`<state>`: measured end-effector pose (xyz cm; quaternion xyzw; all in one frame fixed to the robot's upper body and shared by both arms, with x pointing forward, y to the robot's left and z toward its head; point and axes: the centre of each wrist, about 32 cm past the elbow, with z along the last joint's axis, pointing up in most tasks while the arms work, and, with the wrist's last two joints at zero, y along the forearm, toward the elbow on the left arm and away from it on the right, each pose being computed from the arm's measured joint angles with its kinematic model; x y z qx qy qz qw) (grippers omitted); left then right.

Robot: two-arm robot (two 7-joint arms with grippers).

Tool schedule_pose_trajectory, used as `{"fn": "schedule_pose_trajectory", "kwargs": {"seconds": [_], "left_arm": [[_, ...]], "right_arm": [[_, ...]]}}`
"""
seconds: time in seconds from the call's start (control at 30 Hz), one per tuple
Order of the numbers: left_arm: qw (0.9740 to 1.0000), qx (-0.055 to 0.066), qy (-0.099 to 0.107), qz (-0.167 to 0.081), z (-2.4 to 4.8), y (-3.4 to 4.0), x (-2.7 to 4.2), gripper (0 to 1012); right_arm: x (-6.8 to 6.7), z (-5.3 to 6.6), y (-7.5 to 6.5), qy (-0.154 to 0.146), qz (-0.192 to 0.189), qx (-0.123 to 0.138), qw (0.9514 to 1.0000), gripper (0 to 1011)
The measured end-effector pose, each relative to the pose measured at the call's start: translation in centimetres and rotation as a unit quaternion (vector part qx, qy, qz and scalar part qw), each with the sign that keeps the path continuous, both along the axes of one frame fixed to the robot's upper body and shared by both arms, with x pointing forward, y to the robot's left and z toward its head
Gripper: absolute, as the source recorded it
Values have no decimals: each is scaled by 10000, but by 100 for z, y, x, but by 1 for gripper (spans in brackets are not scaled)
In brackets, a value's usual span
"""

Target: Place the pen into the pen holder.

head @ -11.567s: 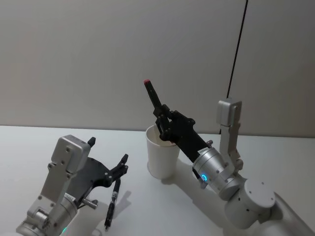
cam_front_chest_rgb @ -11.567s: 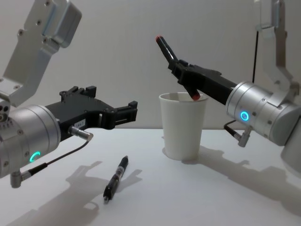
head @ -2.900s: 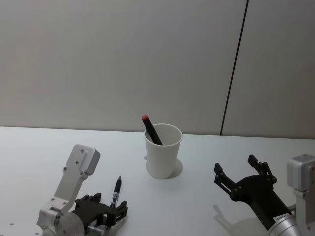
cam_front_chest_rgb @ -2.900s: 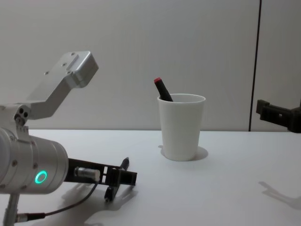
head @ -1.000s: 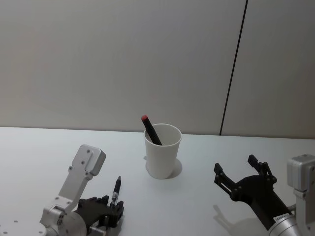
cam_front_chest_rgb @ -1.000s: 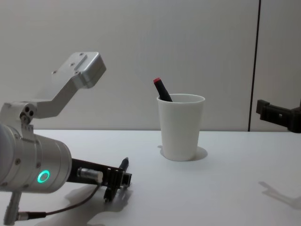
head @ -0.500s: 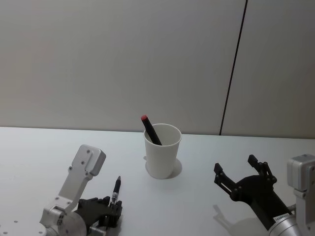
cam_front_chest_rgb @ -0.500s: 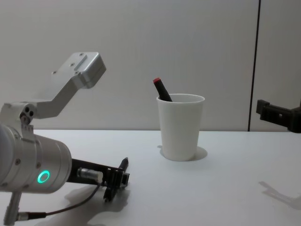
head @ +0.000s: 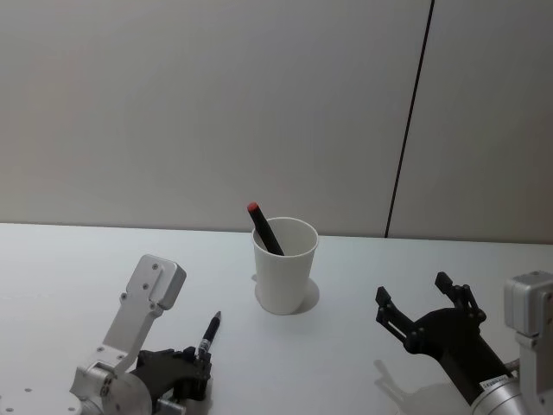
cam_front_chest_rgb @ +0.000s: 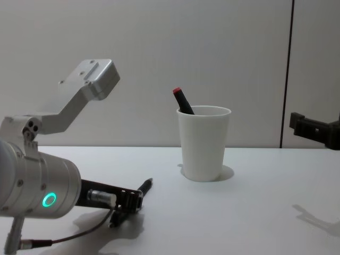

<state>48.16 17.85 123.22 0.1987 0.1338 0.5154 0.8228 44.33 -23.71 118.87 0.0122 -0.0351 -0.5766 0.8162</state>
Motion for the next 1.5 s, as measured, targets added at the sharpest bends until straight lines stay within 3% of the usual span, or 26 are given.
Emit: {"fn": "schedule_pose_trajectory", "kwargs": {"seconds": [0.77, 0.97, 1.23, 1.5], "left_arm": [[10000, -1, -3, 1, 1, 1, 1, 145], [10000, -55, -44, 24, -10, 9, -9, 144], [9987, -322, -375, 118, -30, 61, -51, 145], [9938, -650, -880, 184, -29, 141, -108, 144]], "right_arm": [[0, 0, 0, 0, 0, 0, 10000, 1001], [0, 0, 0, 0, 0, 0, 10000, 1001], [0, 0, 0, 0, 0, 0, 10000, 1001], [0, 0, 0, 0, 0, 0, 10000, 1001]]}}
